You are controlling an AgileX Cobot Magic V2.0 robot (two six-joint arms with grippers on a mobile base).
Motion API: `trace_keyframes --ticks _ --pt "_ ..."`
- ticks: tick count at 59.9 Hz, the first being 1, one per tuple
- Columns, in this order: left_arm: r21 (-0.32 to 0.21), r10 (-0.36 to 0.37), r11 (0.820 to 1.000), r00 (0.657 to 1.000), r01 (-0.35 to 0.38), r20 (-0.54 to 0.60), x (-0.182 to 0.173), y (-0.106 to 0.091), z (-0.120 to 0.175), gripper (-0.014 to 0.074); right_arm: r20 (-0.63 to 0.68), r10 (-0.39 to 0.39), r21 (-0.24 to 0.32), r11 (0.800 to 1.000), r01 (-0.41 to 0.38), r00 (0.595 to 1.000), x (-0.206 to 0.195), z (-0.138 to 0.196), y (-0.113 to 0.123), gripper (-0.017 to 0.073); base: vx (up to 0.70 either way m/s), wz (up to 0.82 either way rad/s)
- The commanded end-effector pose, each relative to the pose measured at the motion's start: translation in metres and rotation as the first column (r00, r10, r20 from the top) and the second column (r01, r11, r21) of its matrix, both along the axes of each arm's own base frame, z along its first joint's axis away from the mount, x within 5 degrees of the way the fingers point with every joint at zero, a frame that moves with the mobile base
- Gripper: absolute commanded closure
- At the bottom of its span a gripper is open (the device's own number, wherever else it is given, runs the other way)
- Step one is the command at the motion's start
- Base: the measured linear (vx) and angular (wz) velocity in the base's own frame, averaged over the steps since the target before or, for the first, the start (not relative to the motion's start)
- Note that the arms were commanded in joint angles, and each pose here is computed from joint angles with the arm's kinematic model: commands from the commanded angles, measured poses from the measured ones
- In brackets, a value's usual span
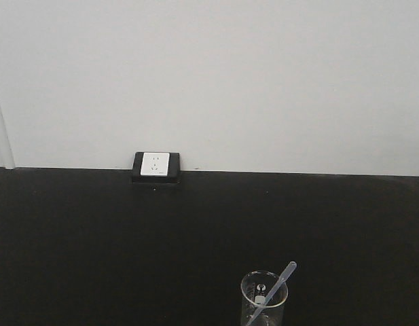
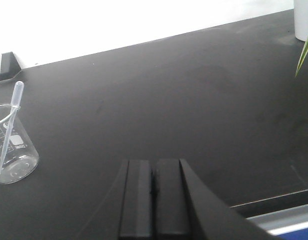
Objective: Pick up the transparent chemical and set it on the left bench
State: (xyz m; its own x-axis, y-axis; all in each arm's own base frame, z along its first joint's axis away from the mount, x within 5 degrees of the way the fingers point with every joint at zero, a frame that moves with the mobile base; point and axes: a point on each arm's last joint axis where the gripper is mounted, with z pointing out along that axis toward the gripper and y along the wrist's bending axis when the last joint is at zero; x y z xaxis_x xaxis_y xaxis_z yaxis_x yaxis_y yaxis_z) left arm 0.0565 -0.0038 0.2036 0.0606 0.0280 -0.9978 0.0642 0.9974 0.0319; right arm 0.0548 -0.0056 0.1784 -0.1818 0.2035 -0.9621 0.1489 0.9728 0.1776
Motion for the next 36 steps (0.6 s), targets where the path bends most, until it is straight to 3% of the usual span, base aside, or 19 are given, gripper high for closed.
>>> trace_keyframes --ticks 1,36 --pt "-0.014 0.000 1.000 0.997 0.001 0.080 -0.0015 0.0002 0.0027 0.0597 0.081 -0.006 -0.010 1.000 0.006 0.997 0.0008 0.0053 -0.0006 0.0567 0.00 0.00" --pt "-0.014 0.000 1.000 0.997 0.001 0.080 -0.0015 0.0002 0.0027 0.0597 0.141 -0.009 -0.017 1.000 0.011 0.990 0.0013 0.0108 -0.0010 0.0567 0.00 0.00"
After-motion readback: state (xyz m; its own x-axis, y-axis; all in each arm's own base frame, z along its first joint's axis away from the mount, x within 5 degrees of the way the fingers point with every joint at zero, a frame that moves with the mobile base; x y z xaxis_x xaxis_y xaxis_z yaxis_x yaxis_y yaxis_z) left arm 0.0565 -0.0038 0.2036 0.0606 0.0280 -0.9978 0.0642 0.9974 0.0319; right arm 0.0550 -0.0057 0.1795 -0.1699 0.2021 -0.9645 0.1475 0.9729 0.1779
